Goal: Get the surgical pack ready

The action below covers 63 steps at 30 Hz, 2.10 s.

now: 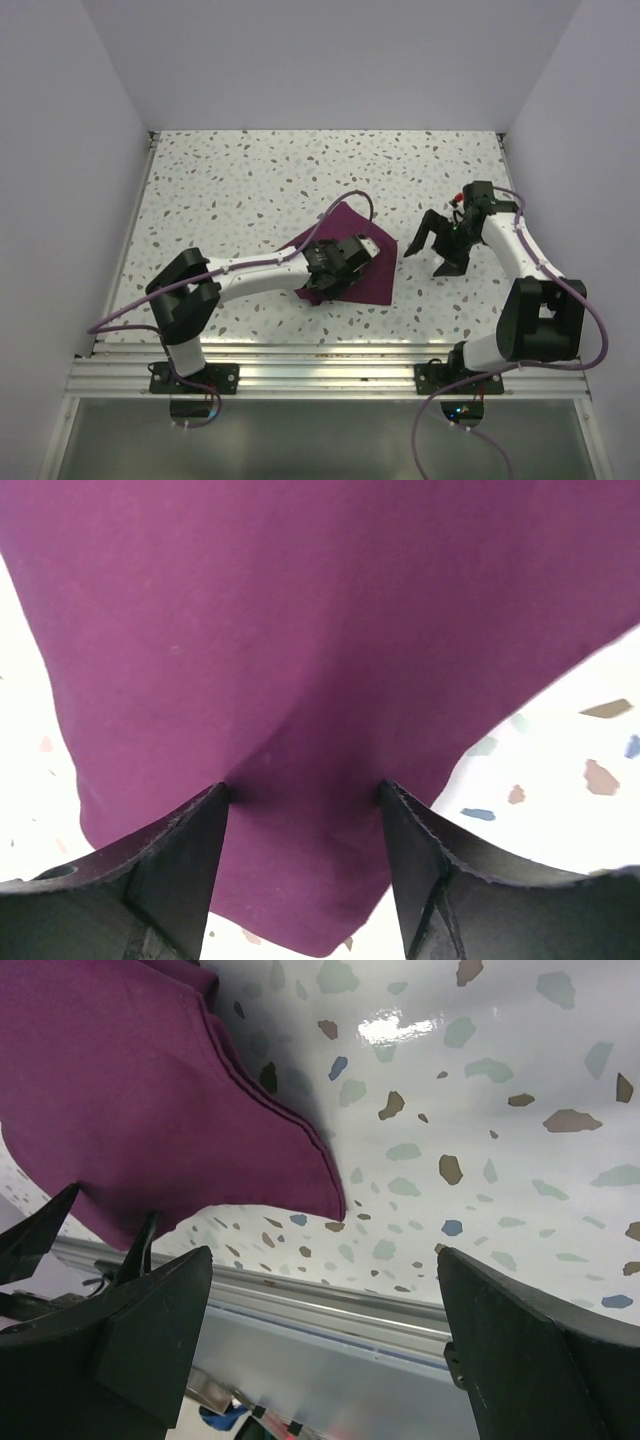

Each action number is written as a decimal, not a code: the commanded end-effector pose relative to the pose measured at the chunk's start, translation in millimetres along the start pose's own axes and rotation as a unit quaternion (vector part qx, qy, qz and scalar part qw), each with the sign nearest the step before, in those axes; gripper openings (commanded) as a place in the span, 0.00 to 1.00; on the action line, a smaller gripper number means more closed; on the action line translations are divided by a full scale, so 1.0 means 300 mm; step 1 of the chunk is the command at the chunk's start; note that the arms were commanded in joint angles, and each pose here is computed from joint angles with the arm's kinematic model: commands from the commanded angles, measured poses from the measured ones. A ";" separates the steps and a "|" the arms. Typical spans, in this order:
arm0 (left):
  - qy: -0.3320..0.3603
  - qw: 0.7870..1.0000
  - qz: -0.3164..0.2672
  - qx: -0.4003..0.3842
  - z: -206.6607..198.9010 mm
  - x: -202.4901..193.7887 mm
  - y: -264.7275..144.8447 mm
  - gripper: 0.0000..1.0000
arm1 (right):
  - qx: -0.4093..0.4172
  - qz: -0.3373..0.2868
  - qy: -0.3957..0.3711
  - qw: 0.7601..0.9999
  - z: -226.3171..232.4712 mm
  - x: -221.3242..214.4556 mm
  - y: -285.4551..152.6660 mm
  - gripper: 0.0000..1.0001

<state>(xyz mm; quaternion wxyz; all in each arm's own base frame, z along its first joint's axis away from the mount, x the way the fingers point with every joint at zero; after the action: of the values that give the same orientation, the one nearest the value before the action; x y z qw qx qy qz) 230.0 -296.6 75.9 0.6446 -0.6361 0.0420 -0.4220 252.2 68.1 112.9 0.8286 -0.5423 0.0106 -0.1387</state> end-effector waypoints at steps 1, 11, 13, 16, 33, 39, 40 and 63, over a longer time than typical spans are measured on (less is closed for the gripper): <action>0.002 0.998 -0.017 0.055 0.053 0.037 -0.011 0.65 | 0.030 -0.017 -0.005 0.999 0.037 0.004 -0.015 0.99; 0.009 0.999 -0.014 0.040 0.029 0.035 0.001 0.65 | 0.040 -0.024 0.003 0.999 0.049 0.006 -0.011 0.99; 0.012 0.999 -0.012 0.039 0.027 0.032 0.007 0.65 | 0.040 -0.025 0.004 0.999 0.048 0.006 -0.009 0.99; 0.018 0.999 -0.008 0.030 0.013 0.028 0.021 0.62 | 0.045 -0.023 0.009 0.999 0.052 -0.001 -0.008 0.99; 0.022 0.999 -0.014 0.035 0.002 0.076 0.047 0.09 | 0.077 -0.008 0.005 0.997 0.094 -0.053 0.015 0.99; 0.016 0.999 -0.019 0.028 -0.008 0.131 0.012 0.00 | 0.111 0.012 -0.002 0.994 0.169 -0.071 0.065 0.98; 0.017 0.999 -0.020 0.024 -0.011 0.137 0.004 0.00 | 0.119 0.022 -0.006 0.993 0.191 -0.083 0.079 0.97; -0.010 0.998 -0.053 -0.043 -0.020 0.260 -0.156 0.00 | 0.171 0.021 0.049 0.984 0.300 0.006 0.293 0.25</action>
<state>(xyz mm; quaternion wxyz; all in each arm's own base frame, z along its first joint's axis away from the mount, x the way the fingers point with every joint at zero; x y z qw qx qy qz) 244.7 -328.6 104.9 0.6351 -0.6418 0.0614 -0.4253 274.6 172.5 65.0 0.9018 -0.4080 0.0529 -0.1323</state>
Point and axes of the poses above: each gripper's point midway between its finger pads, its own y axis out along the fingers, its own z axis along the line the jaws close on, x = y × z, the point moved 1 cm from there along -y, back along the fingers, and after that the axes turned 12 degrees about -y, right-handed, at the moved point
